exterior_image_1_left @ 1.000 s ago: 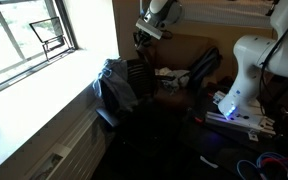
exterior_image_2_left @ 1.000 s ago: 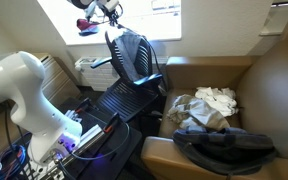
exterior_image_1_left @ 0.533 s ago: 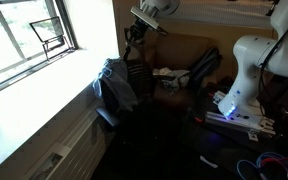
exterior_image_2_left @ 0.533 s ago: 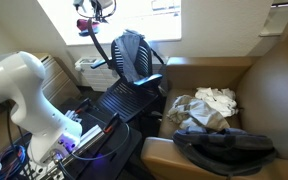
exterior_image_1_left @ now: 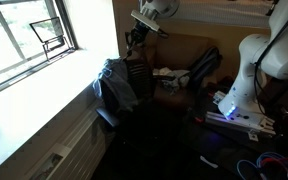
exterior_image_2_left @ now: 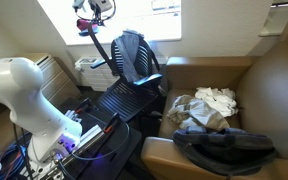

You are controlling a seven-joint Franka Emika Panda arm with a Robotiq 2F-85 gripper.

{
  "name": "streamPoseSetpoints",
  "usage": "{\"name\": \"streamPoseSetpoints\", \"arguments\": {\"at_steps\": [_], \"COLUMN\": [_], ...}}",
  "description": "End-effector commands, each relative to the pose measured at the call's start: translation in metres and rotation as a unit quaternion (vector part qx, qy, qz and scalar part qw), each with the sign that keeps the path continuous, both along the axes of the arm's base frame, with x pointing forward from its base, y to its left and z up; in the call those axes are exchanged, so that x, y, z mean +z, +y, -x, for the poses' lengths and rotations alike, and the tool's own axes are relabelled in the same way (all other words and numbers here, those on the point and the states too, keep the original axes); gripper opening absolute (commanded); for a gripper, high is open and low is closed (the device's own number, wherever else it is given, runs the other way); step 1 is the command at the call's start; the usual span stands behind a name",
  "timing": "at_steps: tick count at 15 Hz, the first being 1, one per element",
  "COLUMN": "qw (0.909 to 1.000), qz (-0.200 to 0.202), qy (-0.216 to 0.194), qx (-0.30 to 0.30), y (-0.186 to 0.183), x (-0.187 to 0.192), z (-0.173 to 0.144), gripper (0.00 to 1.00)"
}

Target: Take the belt off the arm of the black chair and put it on the seat

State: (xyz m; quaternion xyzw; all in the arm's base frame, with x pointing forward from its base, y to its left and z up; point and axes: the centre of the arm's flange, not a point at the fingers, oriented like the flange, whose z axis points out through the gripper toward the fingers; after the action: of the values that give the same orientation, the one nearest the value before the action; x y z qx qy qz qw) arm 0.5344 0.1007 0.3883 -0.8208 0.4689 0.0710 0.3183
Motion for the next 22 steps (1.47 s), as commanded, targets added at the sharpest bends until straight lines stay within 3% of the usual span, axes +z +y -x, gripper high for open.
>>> {"name": "streamPoseSetpoints", "arguments": {"at_steps": [1, 5, 6, 10, 12, 16, 20, 21, 22], "qw": [0.9959, 0.9877, 0.9908, 0.9889, 0.9751, 0.9488, 0.907, 0.9021, 0.9154], "qz": [-0.036, -0.01, -0.015, -0.004, -0.05, -0.109, -0.146, -0.14, -0.132], "qy": [0.065, 0.125, 0.106, 0.118, 0.169, 0.226, 0.316, 0.337, 0.306], "qx": [0.052, 0.093, 0.082, 0.091, 0.134, 0.193, 0.237, 0.231, 0.226], "y": [0.02, 0.035, 0.038, 0.041, 0.052, 0.081, 0.087, 0.086, 0.089], "x": [-0.021, -0.035, -0.041, -0.046, -0.082, -0.141, -0.173, -0.175, -0.174], "z": [0.034, 0.064, 0.046, 0.052, 0.054, 0.072, 0.081, 0.08, 0.095], "gripper": [0.01, 0.01, 0.04, 0.01, 0.01, 0.01, 0.01, 0.01, 0.04]}}
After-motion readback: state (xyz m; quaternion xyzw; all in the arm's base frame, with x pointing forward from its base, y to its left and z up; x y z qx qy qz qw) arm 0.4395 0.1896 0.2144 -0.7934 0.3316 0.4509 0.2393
